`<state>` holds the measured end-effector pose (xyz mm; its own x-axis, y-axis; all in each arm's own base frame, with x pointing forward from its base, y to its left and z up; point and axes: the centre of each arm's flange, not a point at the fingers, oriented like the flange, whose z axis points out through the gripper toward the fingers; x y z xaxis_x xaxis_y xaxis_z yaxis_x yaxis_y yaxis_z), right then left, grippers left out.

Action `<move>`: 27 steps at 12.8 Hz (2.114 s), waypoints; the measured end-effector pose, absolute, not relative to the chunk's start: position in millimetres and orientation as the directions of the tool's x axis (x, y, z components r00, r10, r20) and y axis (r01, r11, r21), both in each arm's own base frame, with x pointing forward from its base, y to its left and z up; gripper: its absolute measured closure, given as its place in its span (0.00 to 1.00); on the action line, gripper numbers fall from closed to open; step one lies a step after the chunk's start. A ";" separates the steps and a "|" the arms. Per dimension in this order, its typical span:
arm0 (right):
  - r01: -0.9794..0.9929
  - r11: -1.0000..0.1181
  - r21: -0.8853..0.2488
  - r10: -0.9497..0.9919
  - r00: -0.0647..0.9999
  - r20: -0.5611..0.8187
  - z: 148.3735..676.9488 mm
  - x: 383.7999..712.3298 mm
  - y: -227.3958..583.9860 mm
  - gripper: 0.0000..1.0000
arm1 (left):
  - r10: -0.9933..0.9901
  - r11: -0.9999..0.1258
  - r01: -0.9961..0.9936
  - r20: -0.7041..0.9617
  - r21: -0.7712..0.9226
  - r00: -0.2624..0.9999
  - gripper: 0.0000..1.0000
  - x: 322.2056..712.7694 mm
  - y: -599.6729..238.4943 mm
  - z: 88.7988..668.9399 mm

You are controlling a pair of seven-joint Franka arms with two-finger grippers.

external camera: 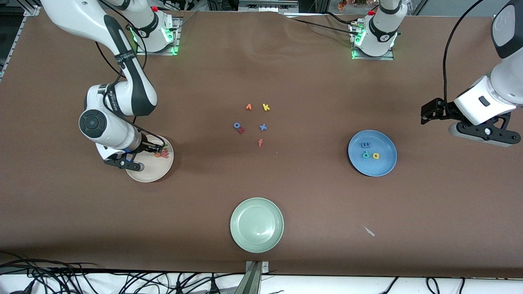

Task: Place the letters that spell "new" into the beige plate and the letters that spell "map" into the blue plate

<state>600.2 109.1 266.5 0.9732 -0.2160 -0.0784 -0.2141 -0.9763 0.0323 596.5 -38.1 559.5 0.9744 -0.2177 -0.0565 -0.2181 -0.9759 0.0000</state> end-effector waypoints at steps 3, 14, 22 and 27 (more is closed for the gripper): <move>-0.215 -0.977 0.000 -0.214 0.977 -0.017 308.9 606.9 110.4 0.00 | -0.214 -0.977 -0.214 -0.052 -0.001 0.976 0.00 597.0 -35.7 561.6; -0.019 -0.999 -0.034 -0.018 1.000 -0.011 529.9 589.7 35.4 0.00 | -0.200 -0.980 -0.200 -0.071 0.001 0.977 0.00 596.5 -27.5 560.5; 0.044 -0.999 -0.028 0.045 0.999 -0.012 548.4 581.5 22.1 0.00 | -0.199 -0.980 -0.199 -0.075 0.001 0.977 0.00 596.1 -26.8 561.1; 0.055 -0.998 -0.027 0.055 0.998 -0.013 548.4 583.5 26.7 0.00 | -0.199 -0.980 -0.200 -0.075 0.001 0.977 0.00 596.1 -27.2 561.1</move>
